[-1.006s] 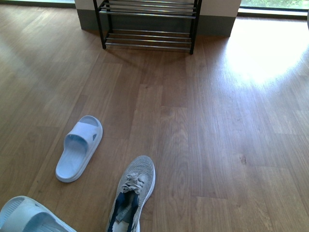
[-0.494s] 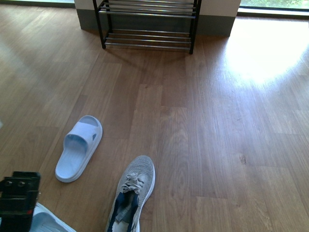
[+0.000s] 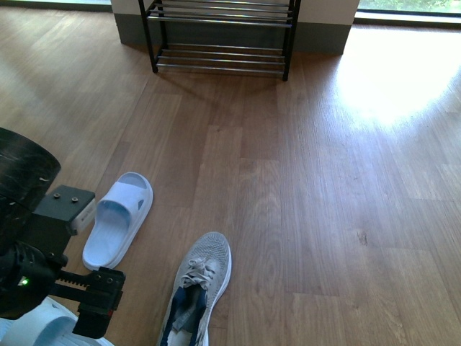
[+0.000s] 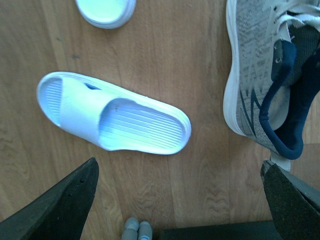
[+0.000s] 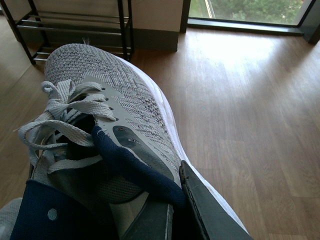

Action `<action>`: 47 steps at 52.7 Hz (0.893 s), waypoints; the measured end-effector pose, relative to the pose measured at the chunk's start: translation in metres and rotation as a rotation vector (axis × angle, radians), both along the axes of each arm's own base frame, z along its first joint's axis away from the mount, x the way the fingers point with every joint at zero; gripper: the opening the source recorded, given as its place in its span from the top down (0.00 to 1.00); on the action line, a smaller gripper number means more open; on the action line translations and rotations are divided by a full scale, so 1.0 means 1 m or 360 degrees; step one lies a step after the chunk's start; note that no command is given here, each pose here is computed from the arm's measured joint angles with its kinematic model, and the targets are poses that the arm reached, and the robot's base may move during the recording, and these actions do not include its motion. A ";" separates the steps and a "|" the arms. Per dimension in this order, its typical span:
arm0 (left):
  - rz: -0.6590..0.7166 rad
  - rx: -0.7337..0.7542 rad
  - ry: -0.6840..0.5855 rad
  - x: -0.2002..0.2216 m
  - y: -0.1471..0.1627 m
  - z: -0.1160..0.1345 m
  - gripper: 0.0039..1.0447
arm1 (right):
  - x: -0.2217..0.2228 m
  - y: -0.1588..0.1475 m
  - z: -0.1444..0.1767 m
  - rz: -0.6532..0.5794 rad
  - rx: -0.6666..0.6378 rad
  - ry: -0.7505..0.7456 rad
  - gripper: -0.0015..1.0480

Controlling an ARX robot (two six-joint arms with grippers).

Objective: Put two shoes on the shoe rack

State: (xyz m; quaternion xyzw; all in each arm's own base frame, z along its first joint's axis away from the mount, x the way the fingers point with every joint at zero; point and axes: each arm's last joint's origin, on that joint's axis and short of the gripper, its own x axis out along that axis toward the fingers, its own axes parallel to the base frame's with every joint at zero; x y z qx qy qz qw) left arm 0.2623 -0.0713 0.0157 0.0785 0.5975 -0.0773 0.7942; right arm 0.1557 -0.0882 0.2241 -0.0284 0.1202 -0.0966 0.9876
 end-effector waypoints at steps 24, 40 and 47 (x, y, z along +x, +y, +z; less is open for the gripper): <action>-0.0157 -0.0102 0.0183 0.024 -0.016 -0.054 0.09 | 0.000 0.000 0.000 0.0001 -0.0001 0.0000 0.99; -0.0220 -0.0154 0.0221 0.036 -0.032 -0.075 0.09 | 0.000 0.000 0.000 0.0001 -0.0001 0.0000 0.99; -0.0231 -0.0156 0.0229 0.042 -0.037 -0.083 0.09 | 0.000 0.000 0.000 0.0000 -0.0001 0.0000 0.99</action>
